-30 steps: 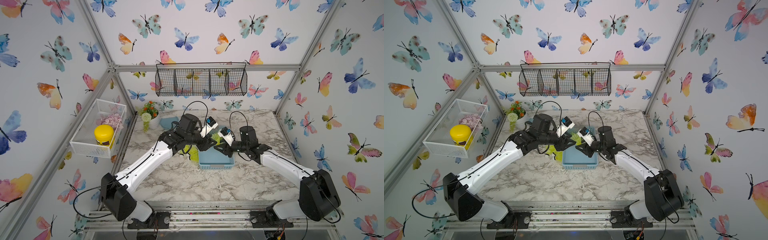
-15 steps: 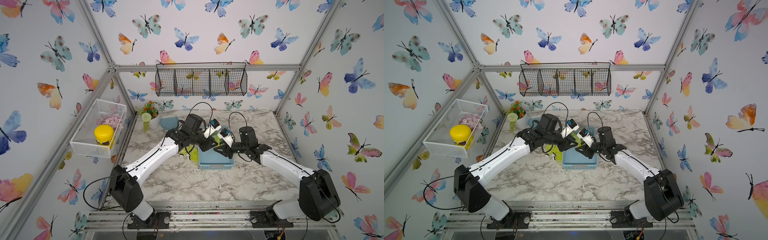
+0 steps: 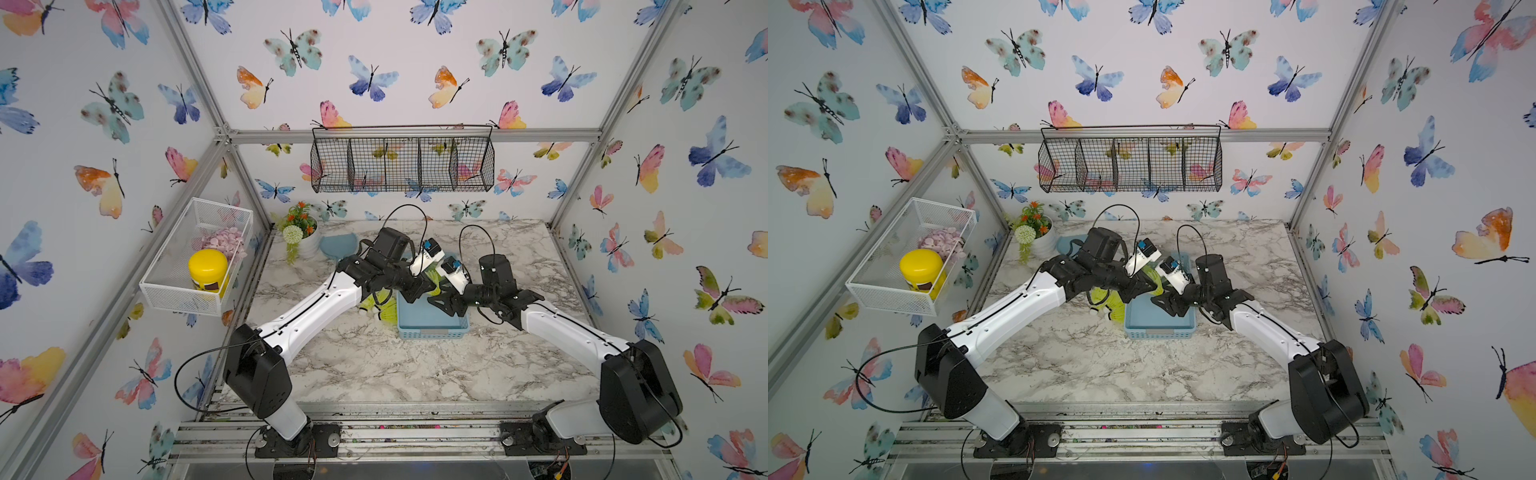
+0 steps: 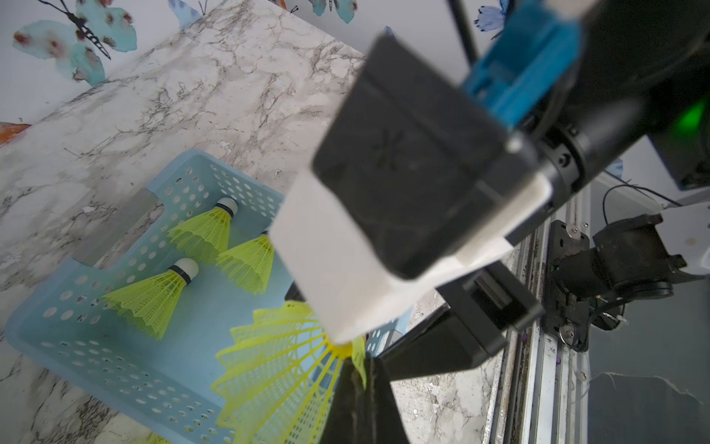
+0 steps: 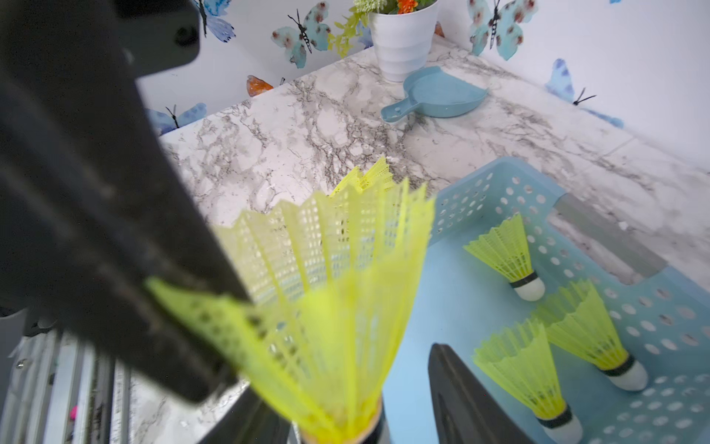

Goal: Put the shuttlecocks into the storage box
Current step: Place the shuttlecock in the storage box.

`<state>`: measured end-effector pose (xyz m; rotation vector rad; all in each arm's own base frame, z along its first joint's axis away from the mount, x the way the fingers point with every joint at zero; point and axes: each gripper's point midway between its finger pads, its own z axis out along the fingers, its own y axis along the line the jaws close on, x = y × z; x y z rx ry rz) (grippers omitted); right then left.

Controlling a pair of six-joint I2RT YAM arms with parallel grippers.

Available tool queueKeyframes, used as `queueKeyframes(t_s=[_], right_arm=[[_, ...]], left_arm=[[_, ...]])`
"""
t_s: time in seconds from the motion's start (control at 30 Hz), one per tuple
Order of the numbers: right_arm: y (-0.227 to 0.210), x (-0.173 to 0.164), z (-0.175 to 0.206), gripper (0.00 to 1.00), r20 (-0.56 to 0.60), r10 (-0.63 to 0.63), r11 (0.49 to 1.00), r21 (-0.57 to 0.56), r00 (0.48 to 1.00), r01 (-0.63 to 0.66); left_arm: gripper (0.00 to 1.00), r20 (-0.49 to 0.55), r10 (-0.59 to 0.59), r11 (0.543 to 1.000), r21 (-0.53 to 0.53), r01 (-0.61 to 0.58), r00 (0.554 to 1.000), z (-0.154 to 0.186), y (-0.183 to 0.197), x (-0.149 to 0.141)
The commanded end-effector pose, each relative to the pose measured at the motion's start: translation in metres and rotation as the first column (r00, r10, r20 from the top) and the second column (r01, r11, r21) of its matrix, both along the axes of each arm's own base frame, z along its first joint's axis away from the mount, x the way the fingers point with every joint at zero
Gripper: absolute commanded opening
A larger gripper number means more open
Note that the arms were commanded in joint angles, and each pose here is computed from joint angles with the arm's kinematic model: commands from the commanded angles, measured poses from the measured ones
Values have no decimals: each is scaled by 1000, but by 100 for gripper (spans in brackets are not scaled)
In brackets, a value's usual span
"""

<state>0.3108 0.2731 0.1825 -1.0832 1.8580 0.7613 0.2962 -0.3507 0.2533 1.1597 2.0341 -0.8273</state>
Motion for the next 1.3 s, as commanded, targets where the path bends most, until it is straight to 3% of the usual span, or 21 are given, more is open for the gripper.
queueKeyframes(t_s=[0.0,0.3,0.43,0.6,0.93,1.27], right_arm=[[-15,13,2,67,69,-129,991,-13,989,130],[-55,32,0,73,156,-375,921,-47,914,386],[-70,37,6,73,172,-462,880,-27,870,474],[-79,40,11,73,171,-521,848,-4,836,530],[-81,38,10,73,148,-537,840,6,831,542],[-75,30,21,73,137,-508,861,45,850,507]], left_arm=[[0,-6,158,987,-27,-158,987,4,5,25],[0,-253,383,872,-218,-438,888,-2,37,62],[0,-350,454,822,-190,-537,819,-24,43,72],[0,-435,482,795,-148,-588,761,-47,40,77],[0,-557,504,753,-92,-652,660,-83,31,85],[0,-545,555,733,-37,-679,629,-115,22,94]])
